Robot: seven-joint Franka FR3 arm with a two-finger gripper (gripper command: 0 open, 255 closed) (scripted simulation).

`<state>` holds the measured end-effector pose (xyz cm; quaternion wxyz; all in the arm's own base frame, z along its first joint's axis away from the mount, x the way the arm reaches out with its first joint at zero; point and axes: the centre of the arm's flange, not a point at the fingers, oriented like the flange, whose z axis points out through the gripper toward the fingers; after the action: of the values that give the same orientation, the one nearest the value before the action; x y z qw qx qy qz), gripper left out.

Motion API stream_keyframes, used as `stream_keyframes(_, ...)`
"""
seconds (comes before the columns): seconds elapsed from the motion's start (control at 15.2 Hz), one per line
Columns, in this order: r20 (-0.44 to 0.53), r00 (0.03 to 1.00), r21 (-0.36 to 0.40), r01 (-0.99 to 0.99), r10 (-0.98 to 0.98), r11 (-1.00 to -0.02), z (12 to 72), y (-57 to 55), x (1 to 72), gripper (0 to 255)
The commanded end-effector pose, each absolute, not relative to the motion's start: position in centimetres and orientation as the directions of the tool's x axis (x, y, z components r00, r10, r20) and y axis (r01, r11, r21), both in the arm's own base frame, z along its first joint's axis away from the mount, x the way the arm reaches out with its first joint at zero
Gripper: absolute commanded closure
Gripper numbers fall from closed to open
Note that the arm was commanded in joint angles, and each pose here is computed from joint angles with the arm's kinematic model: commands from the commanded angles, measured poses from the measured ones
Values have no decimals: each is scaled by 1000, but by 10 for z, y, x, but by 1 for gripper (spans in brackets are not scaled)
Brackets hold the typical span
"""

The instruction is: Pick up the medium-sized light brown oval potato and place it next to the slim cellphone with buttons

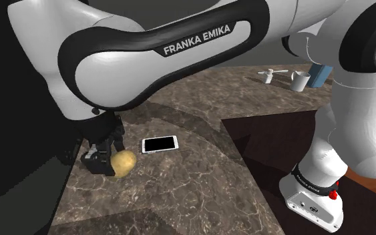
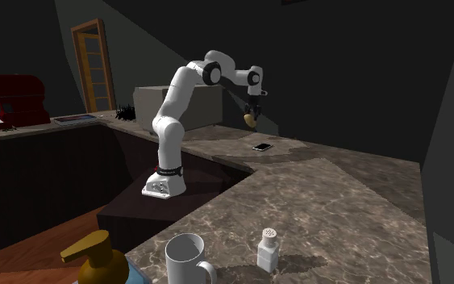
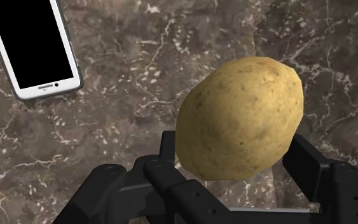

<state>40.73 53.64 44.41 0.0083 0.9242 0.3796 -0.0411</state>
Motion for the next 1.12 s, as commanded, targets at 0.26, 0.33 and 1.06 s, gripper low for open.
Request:
stream_keyframes(0.26,-82,709,-16,702,701,-712,413,538,407,255)
stream_keyframes(0.33,-82,709,-16,702,701,-712,408,538,407,255)
stream_keyframes(1.06,-82,709,-16,702,701,-712,350,538,407,255)
